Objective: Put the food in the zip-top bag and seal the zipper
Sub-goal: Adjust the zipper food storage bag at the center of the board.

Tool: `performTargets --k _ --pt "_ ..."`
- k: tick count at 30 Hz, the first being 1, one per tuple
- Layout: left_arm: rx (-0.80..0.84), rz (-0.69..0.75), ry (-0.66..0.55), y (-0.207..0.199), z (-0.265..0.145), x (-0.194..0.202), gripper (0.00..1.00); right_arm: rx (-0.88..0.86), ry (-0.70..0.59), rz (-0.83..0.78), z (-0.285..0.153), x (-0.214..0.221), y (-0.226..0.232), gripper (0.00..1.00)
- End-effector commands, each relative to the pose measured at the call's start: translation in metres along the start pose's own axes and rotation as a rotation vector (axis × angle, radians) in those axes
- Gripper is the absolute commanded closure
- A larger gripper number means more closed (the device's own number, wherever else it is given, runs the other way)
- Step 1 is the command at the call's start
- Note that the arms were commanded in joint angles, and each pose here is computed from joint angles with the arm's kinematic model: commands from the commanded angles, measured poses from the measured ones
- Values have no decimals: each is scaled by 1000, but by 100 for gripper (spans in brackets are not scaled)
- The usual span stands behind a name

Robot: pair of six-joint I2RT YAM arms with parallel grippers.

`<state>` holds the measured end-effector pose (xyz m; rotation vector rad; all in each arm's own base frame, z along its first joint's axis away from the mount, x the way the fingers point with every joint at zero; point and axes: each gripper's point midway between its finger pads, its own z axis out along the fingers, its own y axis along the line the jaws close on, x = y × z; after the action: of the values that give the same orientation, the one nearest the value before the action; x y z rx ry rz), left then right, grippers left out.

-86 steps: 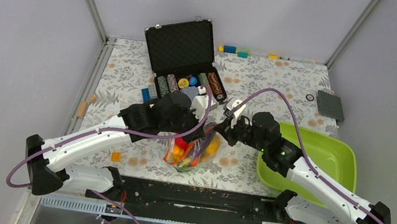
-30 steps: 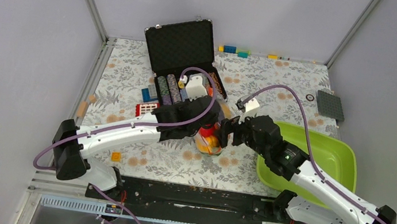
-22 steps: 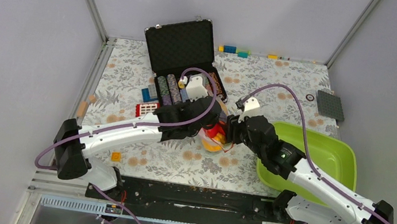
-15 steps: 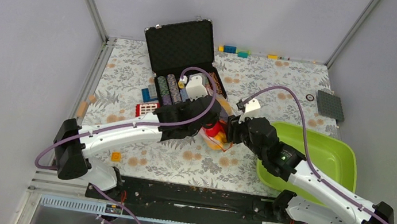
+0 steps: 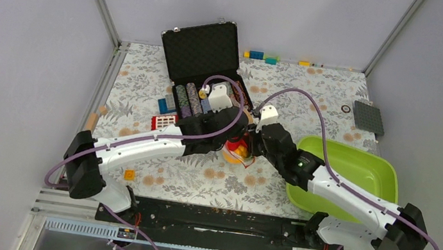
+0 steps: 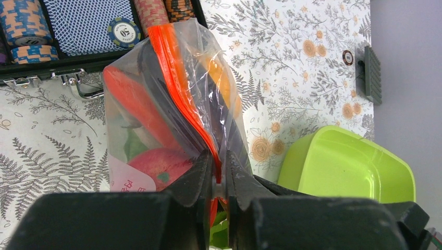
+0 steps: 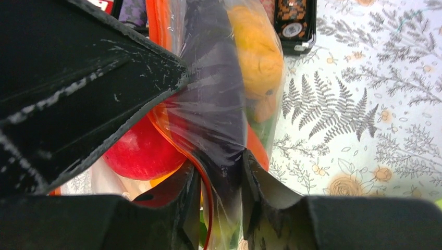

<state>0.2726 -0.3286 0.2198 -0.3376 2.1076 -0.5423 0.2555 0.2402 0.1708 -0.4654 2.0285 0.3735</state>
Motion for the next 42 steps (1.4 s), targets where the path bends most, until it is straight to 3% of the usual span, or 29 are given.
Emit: performTargets --k 1,10,16,19,21,24,26,31,37,42 --pt "146 -86 14 -40 -15 -3 100 148 234 5 4 65 -25 100" --pt "152 -96 19 -36 -12 2 100 258 451 5 15 121 -36 100" --pt "158 -111 10 -29 -16 1 100 268 455 14 22 122 -34 100" --pt "172 -118 3 -28 -20 -2 100 197 390 19 19 101 -25 99" --pt "186 -115 -6 -29 -23 -5 100 130 318 18 12 79 -17 88" --pt "203 -113 -23 -30 -28 -12 100 -28 174 18 -3 44 3 56" --pt "209 -121 -36 -30 -31 -17 100 -139 84 25 -14 25 18 45" --pt "239 -150 -37 -35 -37 -21 100 -315 -51 11 -37 -5 43 25" --pt "254 -165 17 -42 -36 -10 100 -323 -77 31 -36 -16 47 3" --pt "256 -181 56 -45 -33 -1 100 -243 -131 105 -28 -27 36 0"
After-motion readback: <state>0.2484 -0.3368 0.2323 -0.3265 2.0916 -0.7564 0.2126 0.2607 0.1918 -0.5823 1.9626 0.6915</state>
